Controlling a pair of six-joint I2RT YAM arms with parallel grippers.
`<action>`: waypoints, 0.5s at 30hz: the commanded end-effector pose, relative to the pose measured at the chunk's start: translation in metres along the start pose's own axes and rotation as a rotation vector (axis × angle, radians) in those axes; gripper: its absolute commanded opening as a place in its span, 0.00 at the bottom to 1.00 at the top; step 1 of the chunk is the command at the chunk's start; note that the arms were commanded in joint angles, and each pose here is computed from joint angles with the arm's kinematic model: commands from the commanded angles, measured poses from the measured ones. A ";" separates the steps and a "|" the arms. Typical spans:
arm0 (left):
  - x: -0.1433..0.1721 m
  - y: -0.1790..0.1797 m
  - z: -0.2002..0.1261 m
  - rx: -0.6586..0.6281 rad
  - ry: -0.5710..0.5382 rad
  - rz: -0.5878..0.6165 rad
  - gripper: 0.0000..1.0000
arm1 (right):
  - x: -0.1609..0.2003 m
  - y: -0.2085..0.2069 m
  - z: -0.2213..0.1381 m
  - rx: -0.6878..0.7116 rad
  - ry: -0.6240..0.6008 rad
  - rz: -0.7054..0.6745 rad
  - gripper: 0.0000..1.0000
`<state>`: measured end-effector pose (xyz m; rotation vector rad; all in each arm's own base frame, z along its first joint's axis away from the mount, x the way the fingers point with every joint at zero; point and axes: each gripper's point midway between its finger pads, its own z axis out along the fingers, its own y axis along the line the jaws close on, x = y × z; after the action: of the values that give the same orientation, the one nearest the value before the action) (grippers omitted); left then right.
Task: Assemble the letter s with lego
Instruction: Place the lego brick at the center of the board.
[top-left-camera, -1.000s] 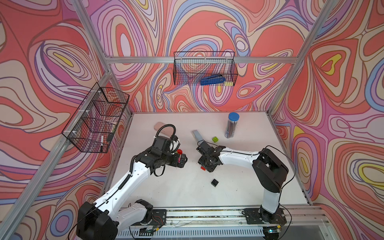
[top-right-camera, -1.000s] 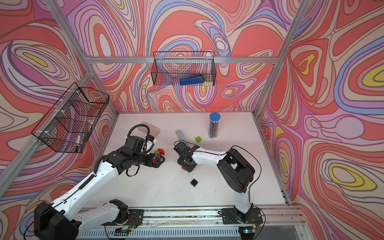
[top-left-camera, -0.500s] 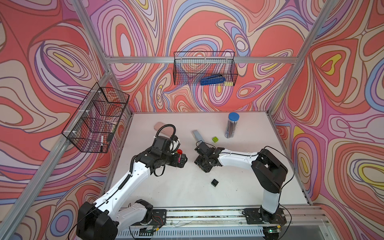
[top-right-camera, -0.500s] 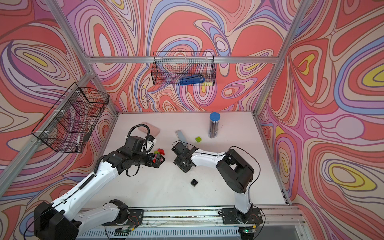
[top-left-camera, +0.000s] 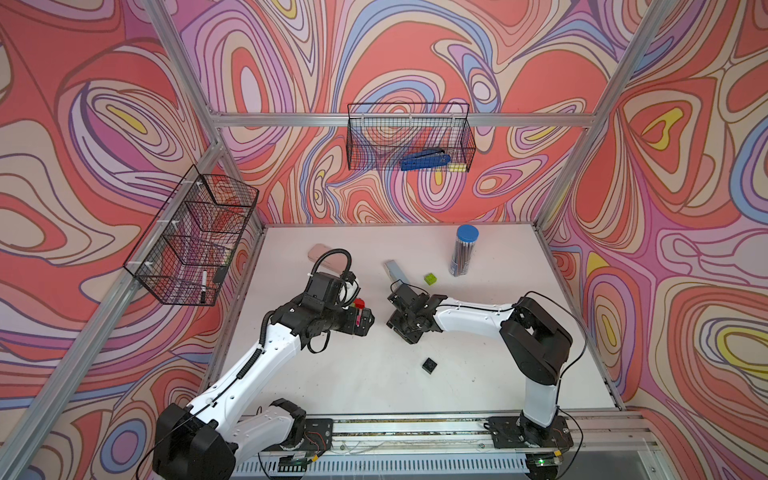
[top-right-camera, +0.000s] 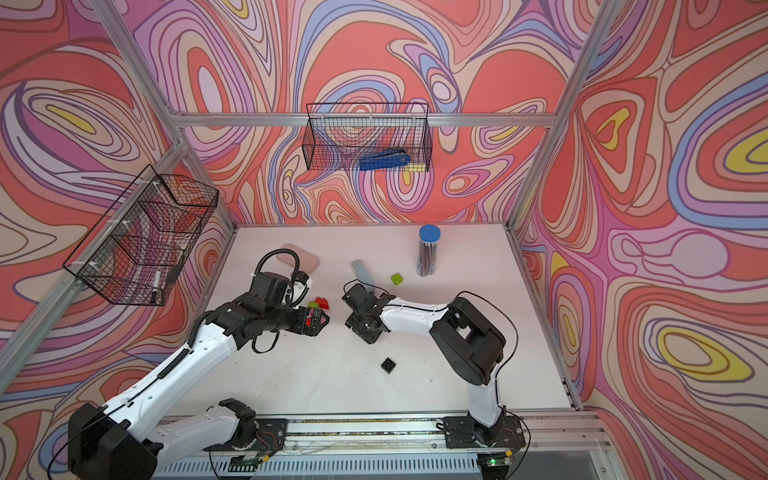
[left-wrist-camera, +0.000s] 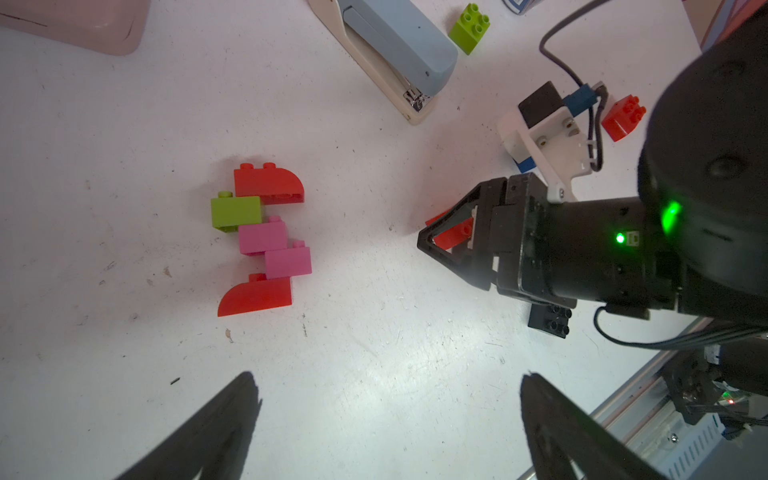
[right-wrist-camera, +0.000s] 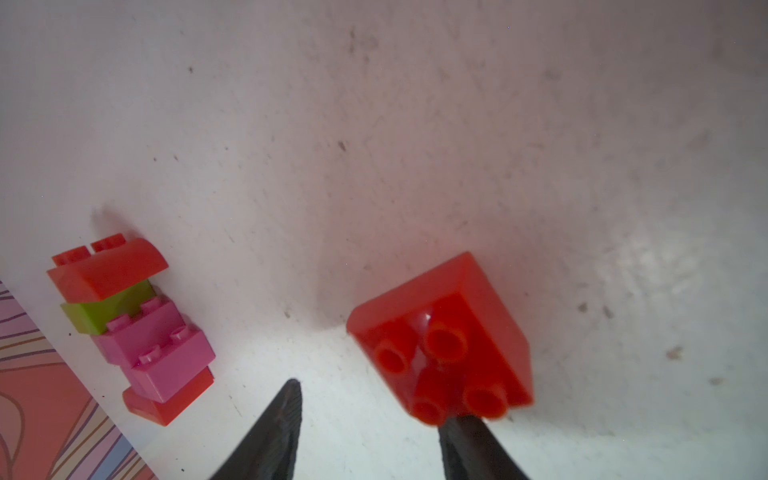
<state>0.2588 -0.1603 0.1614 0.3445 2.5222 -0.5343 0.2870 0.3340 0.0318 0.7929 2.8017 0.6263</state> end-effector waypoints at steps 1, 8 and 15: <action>0.007 0.003 0.001 -0.004 0.033 -0.002 1.00 | -0.007 0.009 -0.026 -0.019 -0.052 -0.067 0.57; 0.003 -0.013 0.003 0.084 0.017 -0.023 1.00 | -0.035 -0.019 -0.070 0.110 -0.199 -0.274 0.65; -0.005 -0.033 0.010 0.168 -0.011 -0.042 1.00 | -0.077 -0.036 -0.109 0.166 -0.382 -0.639 0.73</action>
<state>0.2547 -0.1820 0.1622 0.3535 2.5101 -0.6884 0.2991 0.2620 0.1109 0.2523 2.6264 0.3236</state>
